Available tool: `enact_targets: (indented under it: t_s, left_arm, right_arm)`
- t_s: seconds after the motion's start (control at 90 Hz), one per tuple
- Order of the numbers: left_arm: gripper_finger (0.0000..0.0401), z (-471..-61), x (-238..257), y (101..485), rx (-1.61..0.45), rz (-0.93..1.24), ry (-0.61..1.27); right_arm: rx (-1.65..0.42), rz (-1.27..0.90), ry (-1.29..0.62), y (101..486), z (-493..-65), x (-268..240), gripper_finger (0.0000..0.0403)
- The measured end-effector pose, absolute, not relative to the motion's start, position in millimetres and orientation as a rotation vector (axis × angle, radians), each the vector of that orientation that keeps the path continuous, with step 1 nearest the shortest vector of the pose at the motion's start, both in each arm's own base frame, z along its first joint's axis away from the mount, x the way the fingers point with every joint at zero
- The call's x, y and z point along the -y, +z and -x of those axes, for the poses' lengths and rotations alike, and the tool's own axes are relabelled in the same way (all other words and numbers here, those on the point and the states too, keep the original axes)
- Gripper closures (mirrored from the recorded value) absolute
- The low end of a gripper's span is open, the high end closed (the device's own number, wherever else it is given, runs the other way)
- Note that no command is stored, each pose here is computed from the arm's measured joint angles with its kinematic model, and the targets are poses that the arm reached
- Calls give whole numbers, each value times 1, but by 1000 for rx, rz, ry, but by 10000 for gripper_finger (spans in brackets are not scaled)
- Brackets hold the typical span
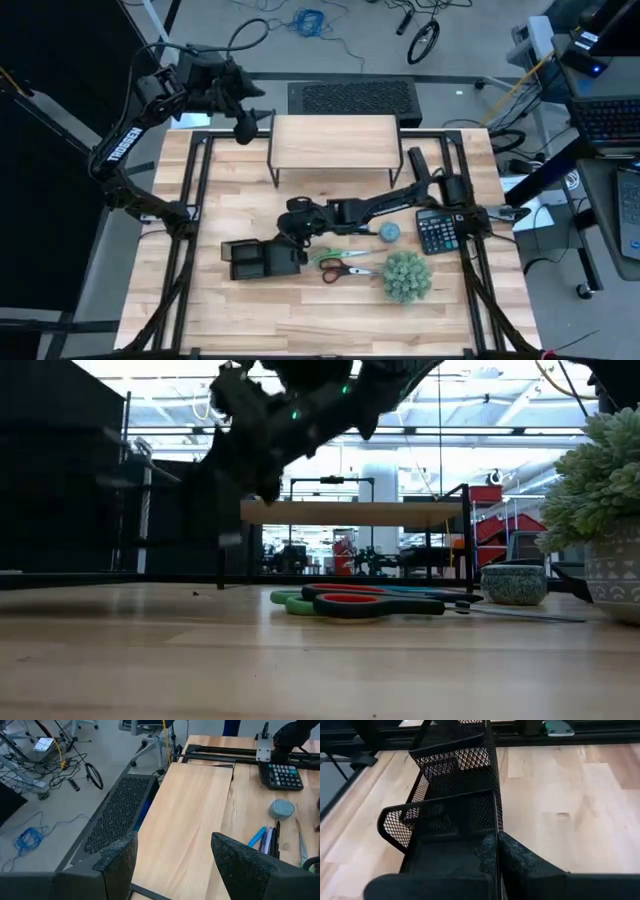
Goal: Pick and place office supplies into organizer
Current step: Remove the desk organizer from the shelf, then return to Home Position
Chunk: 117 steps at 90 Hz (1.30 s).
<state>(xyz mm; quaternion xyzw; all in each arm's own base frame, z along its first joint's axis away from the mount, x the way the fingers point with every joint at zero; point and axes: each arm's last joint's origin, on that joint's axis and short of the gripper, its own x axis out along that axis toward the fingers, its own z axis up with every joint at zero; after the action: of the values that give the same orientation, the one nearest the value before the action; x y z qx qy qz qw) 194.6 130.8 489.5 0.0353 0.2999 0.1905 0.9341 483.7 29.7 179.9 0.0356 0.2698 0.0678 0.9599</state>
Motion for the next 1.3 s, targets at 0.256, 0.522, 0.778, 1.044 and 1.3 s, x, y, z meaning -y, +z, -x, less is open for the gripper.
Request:
enact_targets:
  t_s: [0.256, 0.522, 0.778, 1.044, 1.3]
  left_arm:
    - [159, -192, -129, 491, -612, -71, 388]
    - [159, -192, -129, 490, -609, -47, 393]
    - [159, -191, -128, 491, -609, -48, 393]
    - [159, -190, -128, 490, -621, -43, 391]
    - [159, -190, -127, 489, -626, -41, 390]
  right_arm:
    - [-530, -53, 68, 152, -493, -28, 403]
    - [-568, -76, 51, 138, -494, -28, 403]
    - [-573, -79, 57, 138, -494, -28, 367]
    - [-550, -83, 183, 197, -477, -30, 287]
    - [-539, 30, 158, 276, -437, -24, 301]
